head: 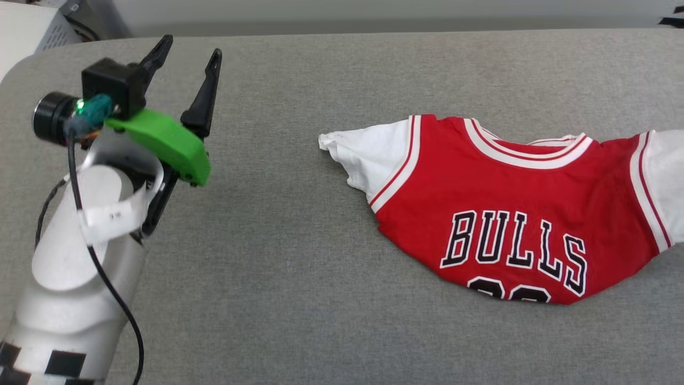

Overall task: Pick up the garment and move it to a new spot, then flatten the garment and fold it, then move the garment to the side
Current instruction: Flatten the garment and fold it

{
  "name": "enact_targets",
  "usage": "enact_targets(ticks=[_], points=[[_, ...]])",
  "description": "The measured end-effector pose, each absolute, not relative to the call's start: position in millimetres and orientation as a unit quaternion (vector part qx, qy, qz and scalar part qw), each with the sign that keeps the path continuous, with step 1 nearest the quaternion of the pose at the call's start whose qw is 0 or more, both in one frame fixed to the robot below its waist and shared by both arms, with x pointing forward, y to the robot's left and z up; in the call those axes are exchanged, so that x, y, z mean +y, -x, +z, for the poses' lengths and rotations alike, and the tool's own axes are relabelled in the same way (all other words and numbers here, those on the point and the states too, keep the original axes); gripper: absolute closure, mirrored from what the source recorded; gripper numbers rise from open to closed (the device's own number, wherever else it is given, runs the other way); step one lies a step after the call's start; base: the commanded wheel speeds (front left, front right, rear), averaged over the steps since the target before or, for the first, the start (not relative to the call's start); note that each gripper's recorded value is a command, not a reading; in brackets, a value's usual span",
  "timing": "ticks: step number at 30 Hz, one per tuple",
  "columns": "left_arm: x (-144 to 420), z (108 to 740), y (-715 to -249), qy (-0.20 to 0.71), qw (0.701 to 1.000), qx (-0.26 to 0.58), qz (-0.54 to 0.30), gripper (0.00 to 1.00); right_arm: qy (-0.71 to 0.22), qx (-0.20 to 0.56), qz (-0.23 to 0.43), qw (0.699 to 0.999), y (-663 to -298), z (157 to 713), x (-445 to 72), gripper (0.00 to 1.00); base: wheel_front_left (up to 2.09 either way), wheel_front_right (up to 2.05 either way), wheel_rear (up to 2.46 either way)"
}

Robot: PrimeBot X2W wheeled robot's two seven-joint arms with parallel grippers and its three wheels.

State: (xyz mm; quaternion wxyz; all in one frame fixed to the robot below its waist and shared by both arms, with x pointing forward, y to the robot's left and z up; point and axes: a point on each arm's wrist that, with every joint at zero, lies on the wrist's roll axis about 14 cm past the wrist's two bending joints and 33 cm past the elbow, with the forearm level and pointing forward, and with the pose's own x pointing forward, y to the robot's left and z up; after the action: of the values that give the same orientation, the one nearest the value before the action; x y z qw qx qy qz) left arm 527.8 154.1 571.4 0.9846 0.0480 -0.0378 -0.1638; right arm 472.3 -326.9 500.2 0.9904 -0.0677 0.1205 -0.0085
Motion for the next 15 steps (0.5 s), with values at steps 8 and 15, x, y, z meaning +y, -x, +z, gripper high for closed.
enact_targets(ticks=[8,15], points=[[78.9,516.1,-547.9,-0.059,0.93,0.227,-0.285,0.0,0.066,0.116,-0.008,0.991,-430.5,508.0,-309.3,1.0,0.0,0.0,0.0],[52.0,478.8,-543.9,-0.12,0.869,0.353,-0.327,0.0,0.057,0.138,-0.017,0.989,-414.8,497.5,-304.5,1.0,0.0,0.0,0.0]])
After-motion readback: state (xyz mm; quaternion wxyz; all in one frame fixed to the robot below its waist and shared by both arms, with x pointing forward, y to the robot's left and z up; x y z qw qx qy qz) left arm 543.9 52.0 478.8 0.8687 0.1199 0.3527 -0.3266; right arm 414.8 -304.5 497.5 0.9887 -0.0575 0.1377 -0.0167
